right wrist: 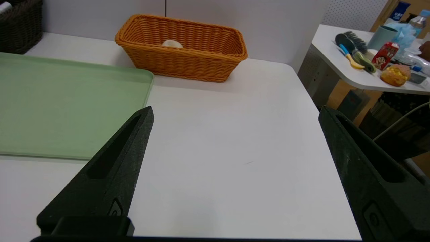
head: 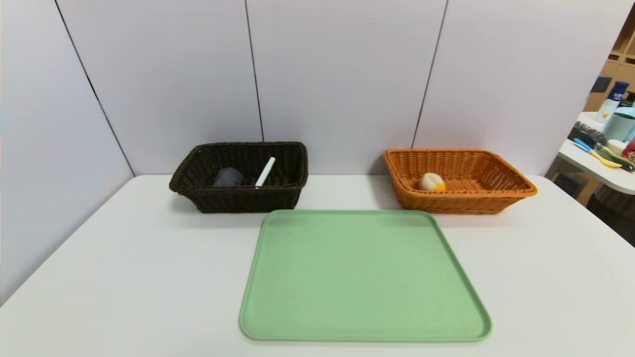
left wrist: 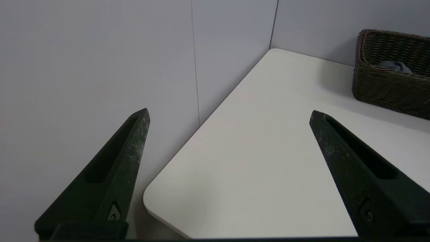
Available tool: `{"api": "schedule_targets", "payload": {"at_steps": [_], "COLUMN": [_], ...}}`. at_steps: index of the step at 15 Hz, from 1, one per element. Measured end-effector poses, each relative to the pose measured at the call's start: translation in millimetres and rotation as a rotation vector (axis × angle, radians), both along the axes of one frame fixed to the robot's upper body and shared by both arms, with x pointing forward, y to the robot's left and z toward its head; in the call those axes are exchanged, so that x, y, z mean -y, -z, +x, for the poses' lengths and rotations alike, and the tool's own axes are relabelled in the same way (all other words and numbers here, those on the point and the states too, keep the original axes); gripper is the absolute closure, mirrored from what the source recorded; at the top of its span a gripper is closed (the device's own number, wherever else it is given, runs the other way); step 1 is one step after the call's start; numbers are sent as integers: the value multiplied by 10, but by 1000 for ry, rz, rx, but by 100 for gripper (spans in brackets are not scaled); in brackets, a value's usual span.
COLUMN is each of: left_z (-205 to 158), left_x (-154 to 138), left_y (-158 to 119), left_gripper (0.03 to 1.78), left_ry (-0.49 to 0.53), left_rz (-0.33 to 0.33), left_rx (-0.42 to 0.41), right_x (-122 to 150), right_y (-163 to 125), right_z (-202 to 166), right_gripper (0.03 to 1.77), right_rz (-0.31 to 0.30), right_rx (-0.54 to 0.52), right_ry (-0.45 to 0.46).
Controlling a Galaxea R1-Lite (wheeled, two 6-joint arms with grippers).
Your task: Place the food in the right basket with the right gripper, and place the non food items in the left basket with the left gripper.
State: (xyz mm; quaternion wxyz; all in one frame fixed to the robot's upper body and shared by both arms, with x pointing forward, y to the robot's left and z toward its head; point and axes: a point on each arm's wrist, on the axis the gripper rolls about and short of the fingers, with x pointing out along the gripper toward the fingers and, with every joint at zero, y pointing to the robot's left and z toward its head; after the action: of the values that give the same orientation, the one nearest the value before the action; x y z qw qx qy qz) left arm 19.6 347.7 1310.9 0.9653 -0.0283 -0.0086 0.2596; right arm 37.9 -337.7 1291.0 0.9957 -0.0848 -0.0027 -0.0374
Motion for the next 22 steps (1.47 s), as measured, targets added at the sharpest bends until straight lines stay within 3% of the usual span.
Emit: {"api": "schedule_targets", "payload": {"at_steps": [5,9,15,19,22], "left_z": [-85,34,363,464,489], "left_x": [50,63,87,99,127], "left_y": [293,472,829,1064,1189], "left_gripper": [12,12,12,12,12], "left_ry": [203,245,304,363,494], "left_rz": [85,147,211,192,144], "left_rx": [19,97,211,147,57], "right_x": [5,6,-4,-10,-11], "right_y": [229,290,680,859,1008], "right_z": [-125,-76,226,285,308], "right_gripper": [10,10,10,10,10], "right_rz": [3,-6,-32,-31,-16], "right_rx": [81,213,352,208,64], "right_ry": [4,6,-34,-62,-69]}}
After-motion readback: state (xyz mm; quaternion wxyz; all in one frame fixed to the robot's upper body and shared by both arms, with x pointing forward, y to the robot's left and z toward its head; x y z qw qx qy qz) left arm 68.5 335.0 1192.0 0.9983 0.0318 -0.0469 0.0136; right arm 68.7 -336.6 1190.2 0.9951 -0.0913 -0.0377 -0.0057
